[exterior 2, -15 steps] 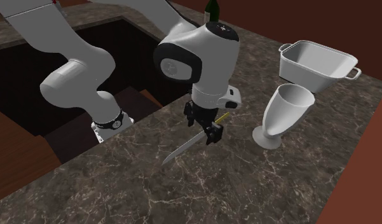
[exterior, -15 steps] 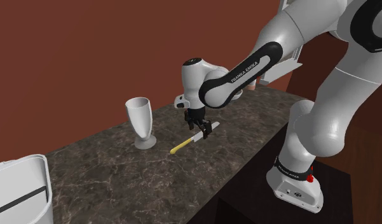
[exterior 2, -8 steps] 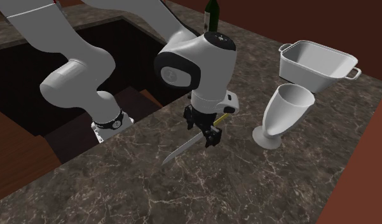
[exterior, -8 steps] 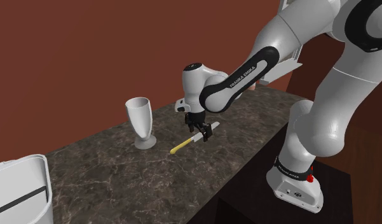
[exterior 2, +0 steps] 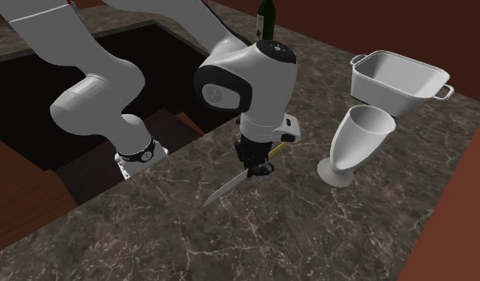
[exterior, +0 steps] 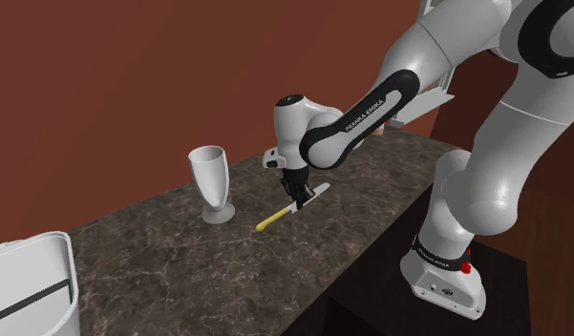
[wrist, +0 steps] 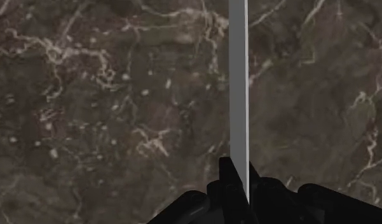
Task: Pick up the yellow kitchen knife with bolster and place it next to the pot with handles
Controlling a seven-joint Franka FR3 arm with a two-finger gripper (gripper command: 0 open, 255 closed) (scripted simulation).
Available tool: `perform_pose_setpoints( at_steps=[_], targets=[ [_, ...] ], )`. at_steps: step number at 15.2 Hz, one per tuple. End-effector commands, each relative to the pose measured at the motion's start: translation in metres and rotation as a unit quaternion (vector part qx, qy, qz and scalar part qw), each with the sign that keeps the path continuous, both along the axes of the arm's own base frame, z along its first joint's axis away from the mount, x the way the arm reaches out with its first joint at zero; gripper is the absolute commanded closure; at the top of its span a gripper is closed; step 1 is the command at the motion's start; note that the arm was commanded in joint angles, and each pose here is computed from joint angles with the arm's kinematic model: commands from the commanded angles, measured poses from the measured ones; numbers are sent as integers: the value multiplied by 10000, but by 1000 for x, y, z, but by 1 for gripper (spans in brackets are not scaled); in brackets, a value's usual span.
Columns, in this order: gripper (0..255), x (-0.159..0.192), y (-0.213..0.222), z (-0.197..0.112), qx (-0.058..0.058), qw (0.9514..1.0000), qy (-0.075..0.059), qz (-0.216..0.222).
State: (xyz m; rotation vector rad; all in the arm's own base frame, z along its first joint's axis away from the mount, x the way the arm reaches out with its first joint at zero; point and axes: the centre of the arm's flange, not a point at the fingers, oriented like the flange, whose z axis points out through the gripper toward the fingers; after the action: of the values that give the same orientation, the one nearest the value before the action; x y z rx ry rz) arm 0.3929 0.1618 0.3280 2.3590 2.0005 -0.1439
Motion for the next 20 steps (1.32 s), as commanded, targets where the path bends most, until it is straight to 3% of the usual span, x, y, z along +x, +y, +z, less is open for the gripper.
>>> perform_pose_setpoints(
  at_steps=[1, 5, 20],
  targets=[
    [255, 0, 0, 0, 0, 10000, 0, 0],
    [255, 0, 0, 0, 0, 10000, 0, 0],
    [255, 0, 0, 79, 0, 10000, 0, 0]
  ],
)
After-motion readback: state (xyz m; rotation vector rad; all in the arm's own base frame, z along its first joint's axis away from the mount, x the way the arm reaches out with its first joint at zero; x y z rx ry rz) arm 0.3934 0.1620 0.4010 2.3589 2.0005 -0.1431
